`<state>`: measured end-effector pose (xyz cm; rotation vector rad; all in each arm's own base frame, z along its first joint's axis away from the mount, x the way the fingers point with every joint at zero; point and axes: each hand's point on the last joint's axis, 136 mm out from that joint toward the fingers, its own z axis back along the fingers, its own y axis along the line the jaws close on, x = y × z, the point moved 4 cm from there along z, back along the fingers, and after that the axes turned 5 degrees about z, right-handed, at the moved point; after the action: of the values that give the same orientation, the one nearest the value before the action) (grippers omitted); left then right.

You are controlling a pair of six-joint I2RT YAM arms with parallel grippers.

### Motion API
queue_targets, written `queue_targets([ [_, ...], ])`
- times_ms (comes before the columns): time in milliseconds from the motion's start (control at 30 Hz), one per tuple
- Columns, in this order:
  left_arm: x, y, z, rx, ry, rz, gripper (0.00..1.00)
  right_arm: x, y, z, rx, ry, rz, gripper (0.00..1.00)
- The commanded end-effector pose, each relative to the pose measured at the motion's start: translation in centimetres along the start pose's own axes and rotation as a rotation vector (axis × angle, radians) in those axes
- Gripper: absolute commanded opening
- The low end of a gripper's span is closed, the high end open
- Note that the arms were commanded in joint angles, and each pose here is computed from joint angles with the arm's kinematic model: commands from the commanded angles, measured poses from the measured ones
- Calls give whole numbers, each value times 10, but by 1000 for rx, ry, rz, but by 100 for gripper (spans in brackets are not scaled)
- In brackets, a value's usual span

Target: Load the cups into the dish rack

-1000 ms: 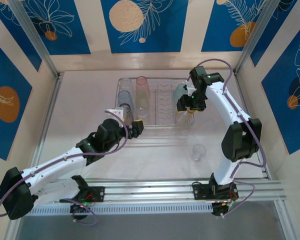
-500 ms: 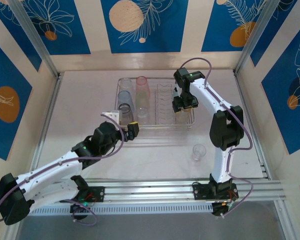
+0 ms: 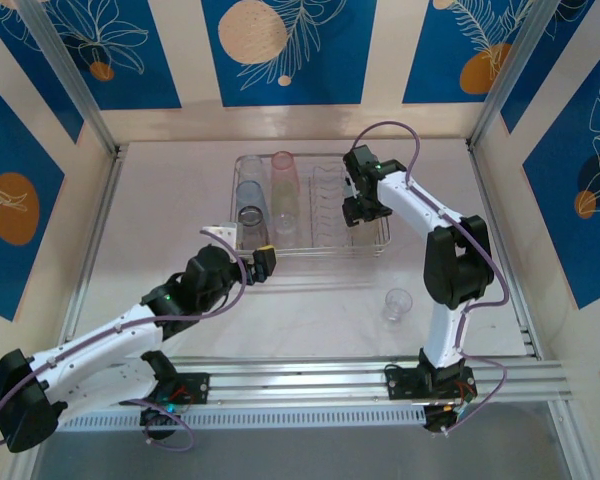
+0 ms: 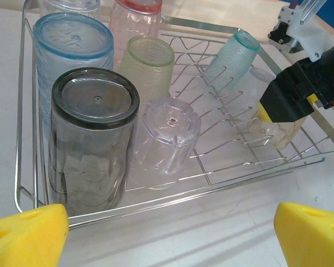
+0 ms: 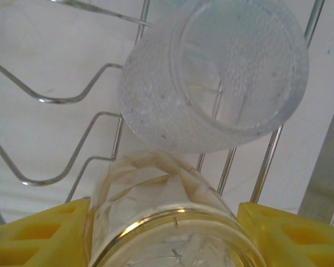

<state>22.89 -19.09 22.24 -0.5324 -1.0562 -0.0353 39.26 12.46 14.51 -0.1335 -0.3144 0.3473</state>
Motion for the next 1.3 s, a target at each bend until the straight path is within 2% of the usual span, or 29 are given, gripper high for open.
queue_targets([
  [0,-2,7,3,26,-6,-16,95,18,2,-18,11,-99,-31,0],
  [200,-2,6,3,22,-3,-11,95,19,11,-26,30,-150,-32,0],
  [300,-3,6,3,22,0,-13,95,14,16,-31,42,-130,-28,8],
  [367,-4,7,3,24,2,-13,95,9,18,-34,52,-117,-32,19],
  [433,-3,7,4,24,1,-13,95,5,19,-35,59,-107,-32,39],
  [500,-4,7,3,23,3,-14,95,3,20,-33,58,-103,-33,51],
  [567,-4,7,3,23,5,-14,95,2,20,-30,64,-101,-33,57],
  [767,-4,6,3,18,8,-11,95,-2,23,-20,94,-71,-31,60],
  [1067,-4,3,0,16,19,-22,95,-8,28,0,156,-28,-38,72],
  [1267,-5,2,-3,17,38,-36,95,-13,29,16,185,3,-44,76],
])
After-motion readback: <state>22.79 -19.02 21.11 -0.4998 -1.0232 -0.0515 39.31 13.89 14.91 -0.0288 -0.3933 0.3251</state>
